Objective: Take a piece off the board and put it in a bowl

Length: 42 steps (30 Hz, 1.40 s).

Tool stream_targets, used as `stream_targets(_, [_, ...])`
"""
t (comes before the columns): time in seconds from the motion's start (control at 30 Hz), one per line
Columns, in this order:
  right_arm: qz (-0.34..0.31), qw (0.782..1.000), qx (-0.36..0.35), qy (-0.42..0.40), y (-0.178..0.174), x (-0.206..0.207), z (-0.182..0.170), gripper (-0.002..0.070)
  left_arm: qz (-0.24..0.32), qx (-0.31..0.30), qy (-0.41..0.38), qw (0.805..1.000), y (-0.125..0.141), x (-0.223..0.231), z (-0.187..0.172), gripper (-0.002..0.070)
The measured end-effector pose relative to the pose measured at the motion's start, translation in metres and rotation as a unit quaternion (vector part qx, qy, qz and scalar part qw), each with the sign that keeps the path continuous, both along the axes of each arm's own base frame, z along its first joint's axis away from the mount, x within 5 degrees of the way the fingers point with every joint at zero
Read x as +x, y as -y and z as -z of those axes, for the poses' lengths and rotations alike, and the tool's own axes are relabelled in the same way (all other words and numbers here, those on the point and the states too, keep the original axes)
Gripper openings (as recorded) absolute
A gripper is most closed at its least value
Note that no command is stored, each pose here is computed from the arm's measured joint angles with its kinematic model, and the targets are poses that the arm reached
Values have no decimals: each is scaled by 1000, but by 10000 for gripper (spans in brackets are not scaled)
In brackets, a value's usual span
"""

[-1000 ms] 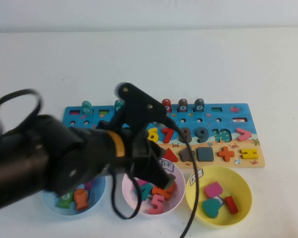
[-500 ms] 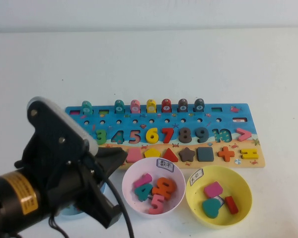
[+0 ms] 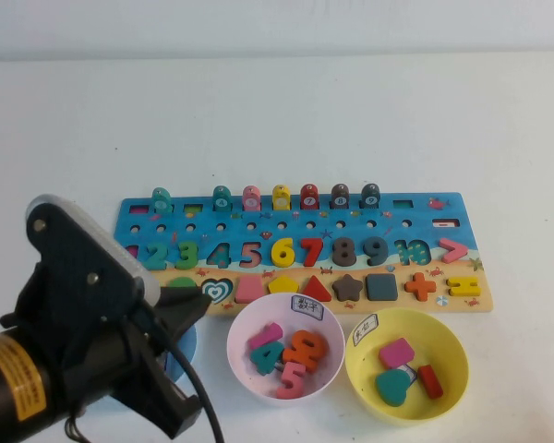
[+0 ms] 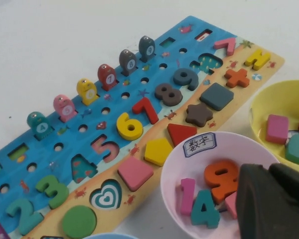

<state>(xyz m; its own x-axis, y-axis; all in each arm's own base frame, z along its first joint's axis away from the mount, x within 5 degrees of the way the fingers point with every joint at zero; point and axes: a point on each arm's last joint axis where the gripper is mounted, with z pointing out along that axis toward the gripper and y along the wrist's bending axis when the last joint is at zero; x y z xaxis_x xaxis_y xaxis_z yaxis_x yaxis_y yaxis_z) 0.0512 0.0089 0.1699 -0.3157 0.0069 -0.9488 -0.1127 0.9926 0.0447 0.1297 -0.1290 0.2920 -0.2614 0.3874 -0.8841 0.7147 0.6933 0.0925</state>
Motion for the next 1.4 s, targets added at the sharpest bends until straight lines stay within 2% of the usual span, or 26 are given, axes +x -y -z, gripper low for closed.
stream_targets(0.17, [0, 1000, 0, 0, 0, 0, 0, -19, -35, -14, 7, 999, -17, -3, 20, 1])
stream_targets(0.33, [0, 1000, 0, 0, 0, 0, 0, -19, -102, -90, 3, 991, -51, -19, 54, 1])
stream_targets(0.43, [0, 1000, 0, 0, 0, 0, 0, -19, -129, -111, 53, 984, -73, -35, 71, 1])
stream_targets(0.6, [0, 1000, 1, 0, 0, 0, 0, -19, -179, -116, 163, 963, -99, -57, 74, 1])
stream_targets(0.73, [0, 1000, 1, 0, 0, 0, 0, -19, -239, -97, 190, 947, -114, -69, 76, 1])
stream_targets(0.93, [0, 1000, 1, 0, 0, 0, 0, -19, -333, -83, 182, 921, -127, -74, 93, 0])
stream_targets(1.13, [0, 1000, 1, 0, 0, 0, 0, -19, -390, -74, 161, 904, -133, -74, 104, -1])
stream_targets(1.23, [0, 1000, 1, 0, 0, 0, 0, -19, -396, -48, 156, 904, -134, -74, 107, -2])
stream_targets(1.4, [0, 1000, 1, 0, 0, 0, 0, -19, -385, -27, 103, 917, -131, -76, 117, -2])
